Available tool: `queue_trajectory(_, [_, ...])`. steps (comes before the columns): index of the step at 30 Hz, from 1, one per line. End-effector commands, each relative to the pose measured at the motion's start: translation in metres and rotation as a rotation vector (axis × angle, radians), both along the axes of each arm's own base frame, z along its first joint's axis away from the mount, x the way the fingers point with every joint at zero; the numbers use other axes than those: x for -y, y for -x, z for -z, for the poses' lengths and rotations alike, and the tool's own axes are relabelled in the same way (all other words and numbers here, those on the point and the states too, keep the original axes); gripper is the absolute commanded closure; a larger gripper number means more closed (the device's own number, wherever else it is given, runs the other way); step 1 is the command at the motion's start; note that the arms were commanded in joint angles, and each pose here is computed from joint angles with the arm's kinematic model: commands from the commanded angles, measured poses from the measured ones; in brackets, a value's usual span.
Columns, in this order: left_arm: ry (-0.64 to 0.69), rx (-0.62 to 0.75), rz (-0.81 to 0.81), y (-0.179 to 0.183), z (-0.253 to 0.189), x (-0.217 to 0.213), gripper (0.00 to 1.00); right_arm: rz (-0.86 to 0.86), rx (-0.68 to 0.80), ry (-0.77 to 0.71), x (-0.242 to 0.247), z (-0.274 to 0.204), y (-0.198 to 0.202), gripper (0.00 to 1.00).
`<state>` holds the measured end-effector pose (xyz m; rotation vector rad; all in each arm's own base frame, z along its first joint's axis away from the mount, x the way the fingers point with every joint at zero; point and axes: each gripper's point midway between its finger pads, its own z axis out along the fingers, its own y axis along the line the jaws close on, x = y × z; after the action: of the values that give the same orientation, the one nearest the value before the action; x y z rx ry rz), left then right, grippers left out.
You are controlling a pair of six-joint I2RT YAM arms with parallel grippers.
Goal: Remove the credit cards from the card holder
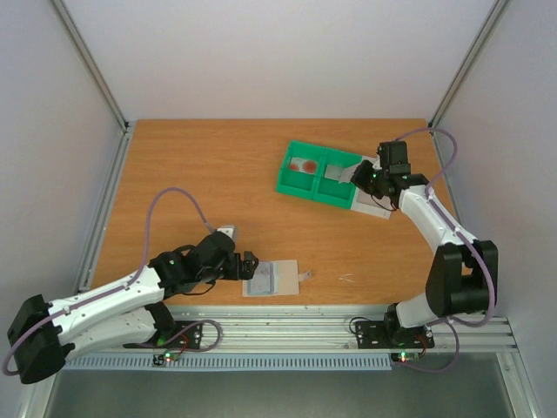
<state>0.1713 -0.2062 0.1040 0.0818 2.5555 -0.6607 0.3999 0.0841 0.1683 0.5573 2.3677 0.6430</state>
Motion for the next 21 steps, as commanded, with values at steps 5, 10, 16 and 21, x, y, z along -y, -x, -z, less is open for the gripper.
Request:
queue_trajectory(5, [-0.037, 0.028, 0.007, -0.014, 0.004, 0.005, 0.01, -0.044, 0.043, -0.024, -0.001, 0.001, -0.042, 0.99])
queue_trajectory(10, [-0.056, -0.001, 0.013, -0.017, 0.017, 0.005, 0.01, -0.062, 0.036, -0.052, -0.007, 0.012, -0.056, 0.99])
queue_trajectory(16, [-0.033, -0.014, -0.002, -0.021, 0.016, 0.001, 0.01, -0.078, 0.026, -0.072, -0.013, 0.026, -0.074, 0.99])
queue_trajectory(21, [0.023, 0.006, -0.011, -0.024, 0.012, 0.000, 0.01, -0.066, 0.001, -0.059, -0.011, 0.039, -0.087, 0.99])
